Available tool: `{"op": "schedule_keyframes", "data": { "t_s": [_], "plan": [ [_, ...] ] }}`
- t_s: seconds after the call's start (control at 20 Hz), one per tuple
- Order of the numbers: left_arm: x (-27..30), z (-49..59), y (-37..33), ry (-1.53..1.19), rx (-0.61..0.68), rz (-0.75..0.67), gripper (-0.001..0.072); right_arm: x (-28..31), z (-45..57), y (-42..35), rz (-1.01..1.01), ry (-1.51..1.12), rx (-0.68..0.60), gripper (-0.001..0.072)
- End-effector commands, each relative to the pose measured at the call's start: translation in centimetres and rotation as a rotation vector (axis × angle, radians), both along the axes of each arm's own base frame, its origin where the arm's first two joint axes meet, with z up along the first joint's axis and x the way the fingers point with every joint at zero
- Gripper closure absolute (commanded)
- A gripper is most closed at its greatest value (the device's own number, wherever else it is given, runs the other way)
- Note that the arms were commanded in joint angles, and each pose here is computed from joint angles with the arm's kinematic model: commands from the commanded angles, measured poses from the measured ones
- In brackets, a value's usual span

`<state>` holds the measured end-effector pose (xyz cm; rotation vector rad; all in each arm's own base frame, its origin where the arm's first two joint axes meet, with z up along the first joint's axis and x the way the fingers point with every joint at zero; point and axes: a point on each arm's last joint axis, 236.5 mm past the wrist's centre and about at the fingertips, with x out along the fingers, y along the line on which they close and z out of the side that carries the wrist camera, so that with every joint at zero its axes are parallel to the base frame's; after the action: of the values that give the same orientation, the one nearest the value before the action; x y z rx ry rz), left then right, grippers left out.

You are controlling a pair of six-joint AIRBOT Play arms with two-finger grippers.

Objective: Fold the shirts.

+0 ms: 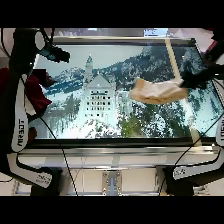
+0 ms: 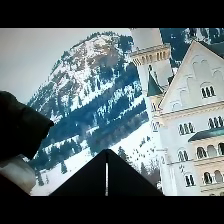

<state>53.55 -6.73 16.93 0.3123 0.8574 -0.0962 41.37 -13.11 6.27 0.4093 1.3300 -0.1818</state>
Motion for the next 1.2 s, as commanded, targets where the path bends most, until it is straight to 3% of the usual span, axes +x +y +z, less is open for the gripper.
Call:
{"op": "schedule_keyframes", "data": {
  "t_s": [0.0, 0.3, 0.55, 0.7, 0.85, 1.0, 1.15],
  "plan": [
    [-0.2, -0.2, 0.1, 0.012, -0.003, 0.005, 0.0697, -10.7, 2.1, -10.7, -0.251, 0.213, -0.186, 0.0682],
    [-0.6, -0.5, -1.3, 0.032, -0.073, 0.006, 0.0697, -25.0, 1.5, -17.5, -0.538, 0.511, -0.269, 0.0682],
    [-0.8, -0.6, -2.3, 0.042, -0.115, -0.011, 0.0697, -31.4, -3.9, -14.2, -0.528, 0.765, -0.118, 0.0661],
    [-0.8, -0.6, -2.3, 0.041, -0.115, -0.011, 0.0697, -32.2, -4.5, -12.7, -0.501, 0.819, -0.071, 0.0311],
    [-0.7, -0.5, -2.3, 0.039, -0.115, -0.011, 0.0697, -30.3, -2.7, -13.0, -0.486, 0.746, -0.127, 0.0308],
    [-0.7, -0.5, -2.3, 0.038, -0.116, -0.011, 0.0697, -22.5, -0.6, -12.3, -0.399, 0.481, -0.146, 0.0308],
    [-0.8, -0.6, -2.5, 0.041, -0.121, -0.013, 0.0697, -7.5, 2.1, -4.1, -0.163, -0.037, 0.067, 0.0309]
  ]
}}
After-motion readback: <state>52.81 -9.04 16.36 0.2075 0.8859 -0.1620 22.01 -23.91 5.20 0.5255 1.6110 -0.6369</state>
